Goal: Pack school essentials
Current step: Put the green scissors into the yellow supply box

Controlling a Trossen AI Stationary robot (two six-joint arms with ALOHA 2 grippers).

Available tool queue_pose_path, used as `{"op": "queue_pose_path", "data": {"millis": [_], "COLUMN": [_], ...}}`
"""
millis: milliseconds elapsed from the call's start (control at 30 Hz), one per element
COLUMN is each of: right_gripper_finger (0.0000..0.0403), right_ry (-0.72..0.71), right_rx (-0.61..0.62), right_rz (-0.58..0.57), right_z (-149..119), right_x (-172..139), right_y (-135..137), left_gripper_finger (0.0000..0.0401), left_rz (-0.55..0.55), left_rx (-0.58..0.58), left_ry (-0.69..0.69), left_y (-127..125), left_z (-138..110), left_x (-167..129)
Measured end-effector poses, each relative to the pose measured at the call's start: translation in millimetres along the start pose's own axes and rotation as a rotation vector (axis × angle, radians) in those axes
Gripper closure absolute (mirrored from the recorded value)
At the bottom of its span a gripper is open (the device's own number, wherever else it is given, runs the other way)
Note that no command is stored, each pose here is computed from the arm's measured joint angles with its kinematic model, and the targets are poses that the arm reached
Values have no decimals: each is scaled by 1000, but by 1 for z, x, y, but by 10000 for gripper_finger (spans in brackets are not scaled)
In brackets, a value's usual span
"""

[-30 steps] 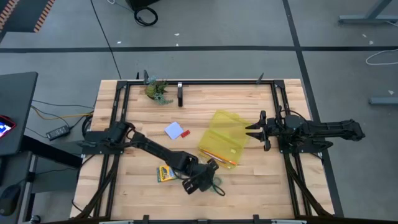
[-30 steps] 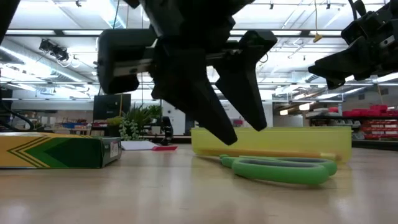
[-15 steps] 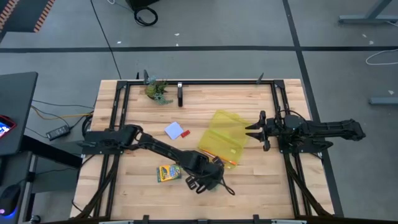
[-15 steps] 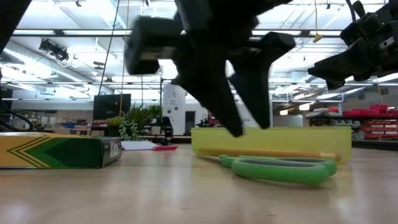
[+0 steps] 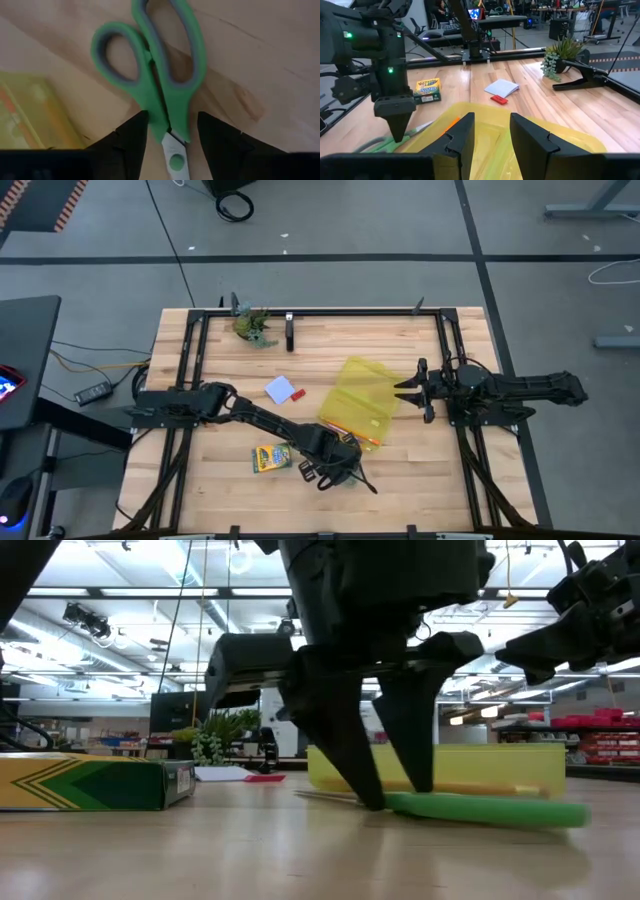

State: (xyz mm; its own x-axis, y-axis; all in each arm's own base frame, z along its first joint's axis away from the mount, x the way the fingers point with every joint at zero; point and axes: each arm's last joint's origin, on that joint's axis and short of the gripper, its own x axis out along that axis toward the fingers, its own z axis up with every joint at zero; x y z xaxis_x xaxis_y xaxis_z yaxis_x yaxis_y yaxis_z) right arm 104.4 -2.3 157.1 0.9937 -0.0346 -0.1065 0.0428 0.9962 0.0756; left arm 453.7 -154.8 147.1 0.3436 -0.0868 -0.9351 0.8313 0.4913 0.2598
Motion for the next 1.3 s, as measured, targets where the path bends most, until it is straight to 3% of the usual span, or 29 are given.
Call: {"op": "queue_pose_path", "data": {"millis": [433, 900, 1133, 1300], "right_gripper_finger": [272, 272, 272, 272], "right_ry": [2, 1, 1, 1], "right_rx": [0, 0, 0, 0], "right_rz": [0, 0, 0, 0], "right_z": [0, 0, 0, 0], "right_x": [0, 0, 0, 0], "right_y": [0, 0, 0, 0], "left_gripper_finger": [231, 142, 170, 196], "left_rz": [-18, -21, -24, -29], "left_rx": [-110, -292, -439, -462], "left_ry": [4, 11, 22, 31], "left_y": [-1, -1, 0, -1], "left_z": [4, 6, 4, 3], "left_x": [-4, -7, -7, 4]}}
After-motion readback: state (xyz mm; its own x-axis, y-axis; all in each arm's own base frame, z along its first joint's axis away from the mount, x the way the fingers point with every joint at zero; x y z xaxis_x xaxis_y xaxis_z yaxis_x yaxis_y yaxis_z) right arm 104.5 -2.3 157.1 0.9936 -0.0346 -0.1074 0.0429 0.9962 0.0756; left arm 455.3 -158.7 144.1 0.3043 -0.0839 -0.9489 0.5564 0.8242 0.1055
